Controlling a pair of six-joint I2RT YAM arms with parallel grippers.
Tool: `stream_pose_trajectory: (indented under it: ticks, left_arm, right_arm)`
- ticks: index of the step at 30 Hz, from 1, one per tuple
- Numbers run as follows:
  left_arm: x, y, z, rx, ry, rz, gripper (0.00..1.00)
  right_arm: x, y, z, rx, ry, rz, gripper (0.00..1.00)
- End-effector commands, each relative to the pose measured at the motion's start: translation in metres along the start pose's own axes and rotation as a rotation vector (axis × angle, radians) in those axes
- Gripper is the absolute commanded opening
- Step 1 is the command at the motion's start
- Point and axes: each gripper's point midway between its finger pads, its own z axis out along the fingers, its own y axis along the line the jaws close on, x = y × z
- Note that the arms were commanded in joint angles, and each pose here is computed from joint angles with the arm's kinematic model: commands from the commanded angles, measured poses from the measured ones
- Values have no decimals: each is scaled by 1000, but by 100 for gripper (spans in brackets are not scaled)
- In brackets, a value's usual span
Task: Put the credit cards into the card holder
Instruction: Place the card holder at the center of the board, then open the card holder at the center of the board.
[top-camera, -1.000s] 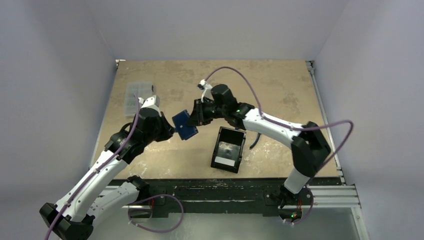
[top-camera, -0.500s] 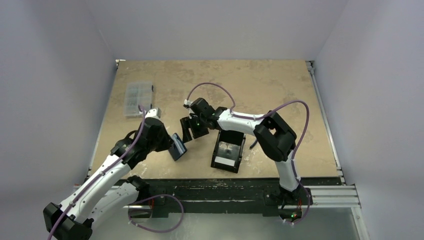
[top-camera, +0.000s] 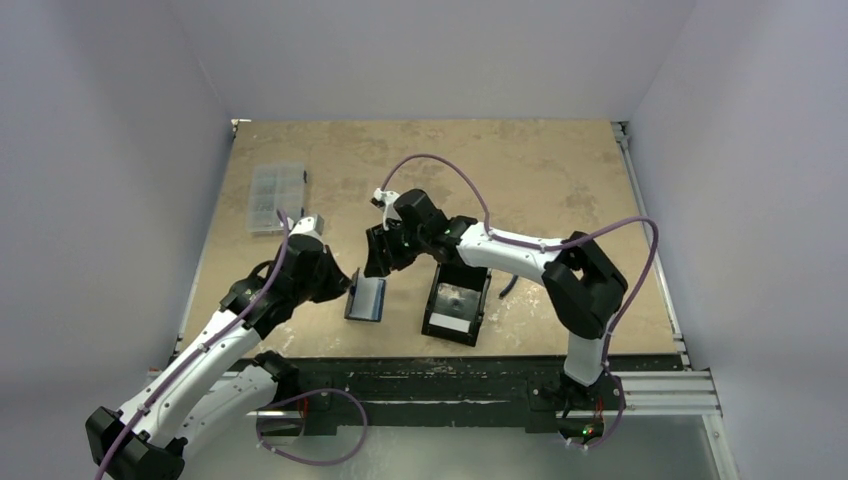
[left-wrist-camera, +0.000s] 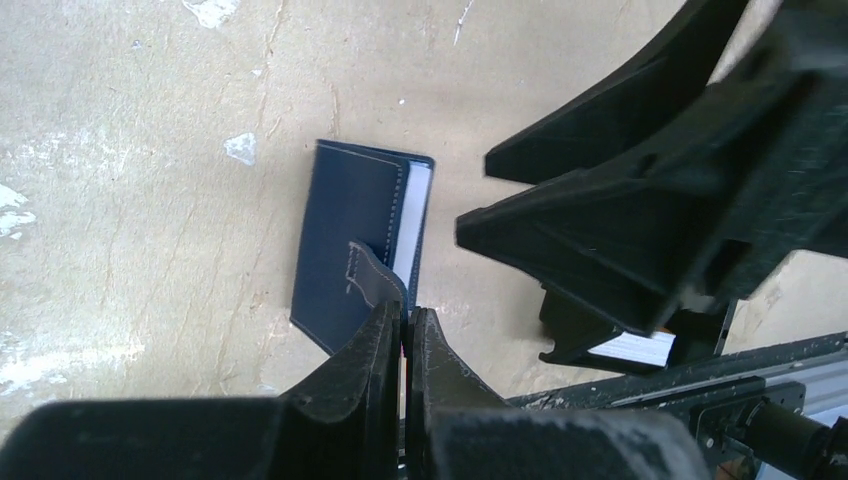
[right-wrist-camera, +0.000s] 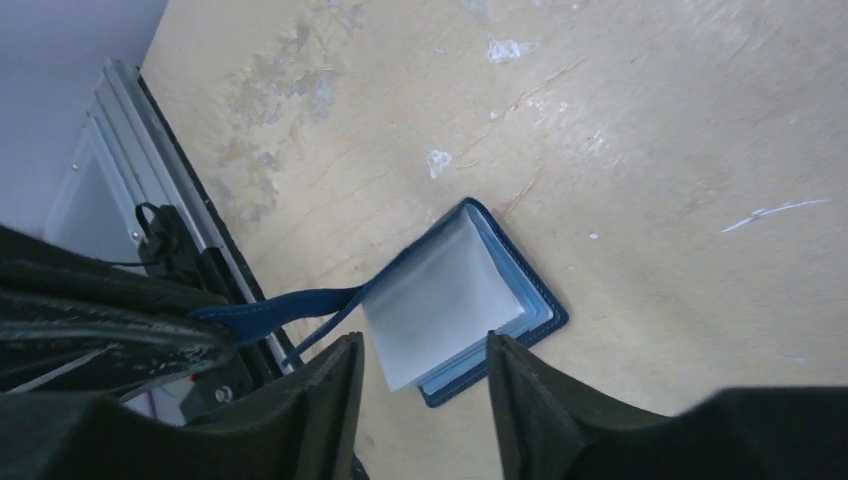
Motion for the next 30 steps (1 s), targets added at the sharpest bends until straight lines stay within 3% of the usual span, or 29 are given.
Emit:
stream_pose_trajectory:
  ticks: [1, 5, 10, 20, 30]
  left_arm:
    - [-24, -10, -5, 18, -97, -53, 0]
    - [-13, 31, 1, -184, -120, -186, 0]
    - [-5, 56, 5, -284, -157, -278, 0]
    - [4, 78, -7, -354, -198, -384, 0]
    - [12, 88, -6, -430, -172, -414, 0]
  right_arm:
    - [9, 18, 15, -98, -1, 136, 48]
    - [16, 17, 20, -75, 10, 167, 39]
    - [26, 19, 29, -83, 33, 190, 58]
    - [36, 31, 49, -188, 63, 232, 63]
    - [41, 46, 67, -228, 89, 237, 54]
